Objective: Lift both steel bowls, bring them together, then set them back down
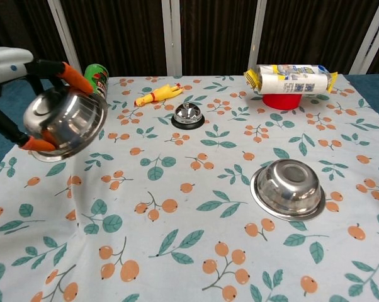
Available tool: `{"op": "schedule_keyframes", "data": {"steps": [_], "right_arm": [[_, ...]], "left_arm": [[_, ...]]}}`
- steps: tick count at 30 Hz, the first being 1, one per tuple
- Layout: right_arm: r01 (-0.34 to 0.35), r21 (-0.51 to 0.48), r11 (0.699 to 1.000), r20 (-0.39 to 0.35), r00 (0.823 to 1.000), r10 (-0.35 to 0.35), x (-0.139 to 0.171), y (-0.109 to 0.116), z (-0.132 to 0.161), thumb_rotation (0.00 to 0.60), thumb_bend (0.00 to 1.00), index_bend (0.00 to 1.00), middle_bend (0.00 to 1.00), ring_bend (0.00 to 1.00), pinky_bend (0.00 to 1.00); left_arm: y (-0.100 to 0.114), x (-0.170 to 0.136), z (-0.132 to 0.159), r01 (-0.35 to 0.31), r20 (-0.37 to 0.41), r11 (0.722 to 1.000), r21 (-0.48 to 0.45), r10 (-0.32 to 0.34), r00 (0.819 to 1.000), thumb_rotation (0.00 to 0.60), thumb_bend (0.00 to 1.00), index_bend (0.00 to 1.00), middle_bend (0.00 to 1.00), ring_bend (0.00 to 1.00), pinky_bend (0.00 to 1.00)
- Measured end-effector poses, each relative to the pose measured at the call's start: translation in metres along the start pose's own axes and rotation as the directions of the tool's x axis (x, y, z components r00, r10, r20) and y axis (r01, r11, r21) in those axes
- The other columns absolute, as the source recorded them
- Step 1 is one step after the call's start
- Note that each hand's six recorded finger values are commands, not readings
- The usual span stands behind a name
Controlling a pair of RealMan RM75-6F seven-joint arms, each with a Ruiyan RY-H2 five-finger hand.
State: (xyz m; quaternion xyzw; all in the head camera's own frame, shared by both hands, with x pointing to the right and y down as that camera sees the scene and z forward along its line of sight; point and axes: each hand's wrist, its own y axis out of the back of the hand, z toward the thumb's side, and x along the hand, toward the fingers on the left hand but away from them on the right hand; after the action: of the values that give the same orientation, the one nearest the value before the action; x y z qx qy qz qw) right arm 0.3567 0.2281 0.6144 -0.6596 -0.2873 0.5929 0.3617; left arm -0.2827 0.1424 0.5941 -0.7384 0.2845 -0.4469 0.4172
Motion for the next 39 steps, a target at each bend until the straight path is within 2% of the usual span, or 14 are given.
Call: {"op": "schedule_keyframes", "data": {"steps": [4,10,21,31,39], "right_arm": [[-0.047,0.003,0.999,-0.057,0.997,0.047,-0.028,-0.009,0.026,0.600,0.33,0.00,0.00,0.00,0.09],[-0.096,0.017,0.995,-0.070,0.993,0.097,-0.054,-0.022,0.056,0.600,0.33,0.00,0.00,0.00,0.09],[-0.184,0.074,0.980,-0.125,0.973,0.192,-0.082,-0.046,0.119,0.600,0.33,0.00,0.00,0.00,0.09],[-0.177,0.155,0.972,-0.130,0.972,0.198,-0.084,-0.044,0.143,0.600,0.33,0.00,0.00,0.00,0.09],[-0.194,0.179,0.965,-0.119,0.969,0.217,-0.083,-0.044,0.153,0.600,0.33,0.00,0.00,0.00,0.10]], "left_arm": [[0.010,-0.009,-0.010,-0.020,-0.010,1.000,-0.003,0.020,1.000,0.600,0.58,0.63,0.66,0.53,0.75],[0.020,-0.017,-0.023,-0.042,-0.020,0.999,-0.009,0.042,0.999,0.600,0.58,0.63,0.66,0.53,0.76],[0.024,-0.016,-0.038,-0.047,-0.045,0.999,-0.018,0.046,0.998,0.600,0.58,0.63,0.66,0.53,0.76],[0.023,-0.017,-0.044,-0.046,-0.051,0.999,-0.015,0.045,0.998,0.600,0.58,0.63,0.66,0.53,0.76],[0.024,-0.016,-0.049,-0.044,-0.060,0.999,-0.019,0.043,0.997,0.600,0.58,0.63,0.66,0.53,0.75]]}}
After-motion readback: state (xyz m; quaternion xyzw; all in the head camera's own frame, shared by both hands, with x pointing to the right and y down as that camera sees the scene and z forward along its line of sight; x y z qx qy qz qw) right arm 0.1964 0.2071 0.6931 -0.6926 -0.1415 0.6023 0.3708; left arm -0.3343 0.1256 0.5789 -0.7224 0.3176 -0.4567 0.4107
